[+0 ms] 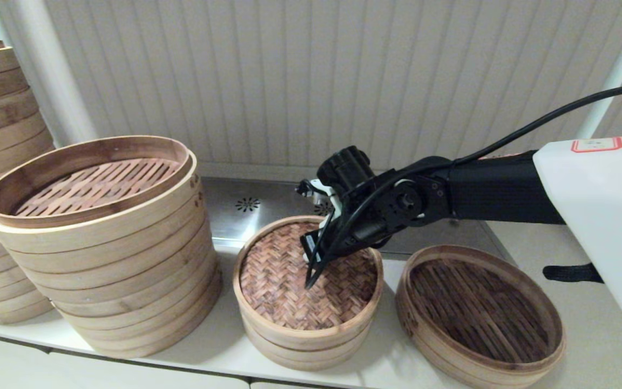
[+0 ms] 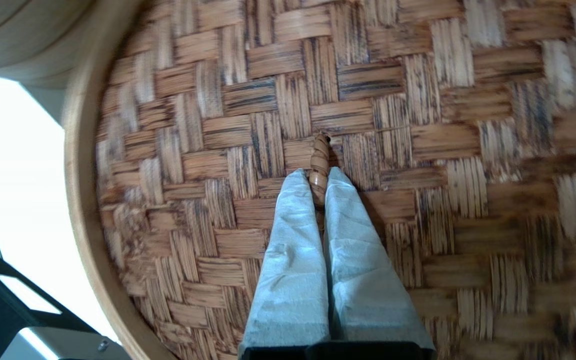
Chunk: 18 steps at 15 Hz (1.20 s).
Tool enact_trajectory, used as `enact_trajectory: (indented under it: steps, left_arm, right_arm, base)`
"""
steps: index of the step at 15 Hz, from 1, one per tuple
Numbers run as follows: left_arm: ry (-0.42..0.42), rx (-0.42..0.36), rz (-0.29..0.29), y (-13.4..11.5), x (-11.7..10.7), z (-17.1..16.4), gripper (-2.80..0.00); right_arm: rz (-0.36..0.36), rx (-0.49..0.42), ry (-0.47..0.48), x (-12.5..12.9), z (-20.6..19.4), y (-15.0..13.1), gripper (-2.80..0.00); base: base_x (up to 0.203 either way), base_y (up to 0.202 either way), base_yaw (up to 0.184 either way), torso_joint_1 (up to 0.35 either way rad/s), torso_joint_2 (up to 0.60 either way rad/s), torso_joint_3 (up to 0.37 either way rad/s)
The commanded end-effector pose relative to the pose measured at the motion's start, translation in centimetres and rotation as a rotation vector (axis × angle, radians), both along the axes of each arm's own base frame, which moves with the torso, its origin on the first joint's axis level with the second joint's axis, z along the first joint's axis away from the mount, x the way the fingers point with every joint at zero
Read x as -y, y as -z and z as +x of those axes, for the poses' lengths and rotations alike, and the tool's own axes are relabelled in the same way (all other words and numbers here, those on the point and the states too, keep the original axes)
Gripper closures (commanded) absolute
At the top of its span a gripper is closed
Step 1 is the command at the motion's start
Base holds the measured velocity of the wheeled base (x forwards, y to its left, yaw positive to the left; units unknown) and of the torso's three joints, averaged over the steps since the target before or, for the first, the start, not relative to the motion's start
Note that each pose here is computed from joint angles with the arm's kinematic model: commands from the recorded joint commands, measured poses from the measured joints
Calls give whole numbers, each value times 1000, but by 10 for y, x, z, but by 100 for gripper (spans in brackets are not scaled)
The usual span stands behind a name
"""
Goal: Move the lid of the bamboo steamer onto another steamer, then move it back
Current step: Put the steamer
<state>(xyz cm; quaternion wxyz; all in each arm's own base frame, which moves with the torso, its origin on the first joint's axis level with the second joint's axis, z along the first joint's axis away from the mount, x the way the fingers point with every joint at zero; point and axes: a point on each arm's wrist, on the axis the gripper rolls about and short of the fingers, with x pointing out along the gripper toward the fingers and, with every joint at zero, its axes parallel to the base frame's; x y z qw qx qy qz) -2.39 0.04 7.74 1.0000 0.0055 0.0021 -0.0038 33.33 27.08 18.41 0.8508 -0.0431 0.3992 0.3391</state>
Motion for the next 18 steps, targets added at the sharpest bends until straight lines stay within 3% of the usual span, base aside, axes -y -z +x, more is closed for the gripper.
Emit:
enact_trajectory:
  steps: [1, 14, 15, 16, 18]
  left_arm:
    - [0, -2, 0, 0, 0, 0, 0]
    - [0, -1, 0, 0, 0, 0, 0]
    - [0, -2, 0, 0, 0, 0, 0]
    - [0, -2, 0, 0, 0, 0, 0]
    - [0, -1, 0, 0, 0, 0, 0]
  right_arm:
    - [-1, -4, 0, -1, 2, 2, 0]
    - [-26, -35, 10, -2, 8, 17, 0]
    - [-28, -38, 11, -1, 8, 17, -178]
    - [-26, -39, 15, -1, 8, 17, -280]
    - [-11, -26, 22, 1, 8, 10, -280]
  base:
    - [0, 0, 0, 0, 0, 0]
    - [0, 0, 0, 0, 0, 0]
    - [0, 0, 0, 0, 0, 0]
    - [0, 0, 0, 0, 0, 0]
    - [0, 0, 0, 0, 0, 0]
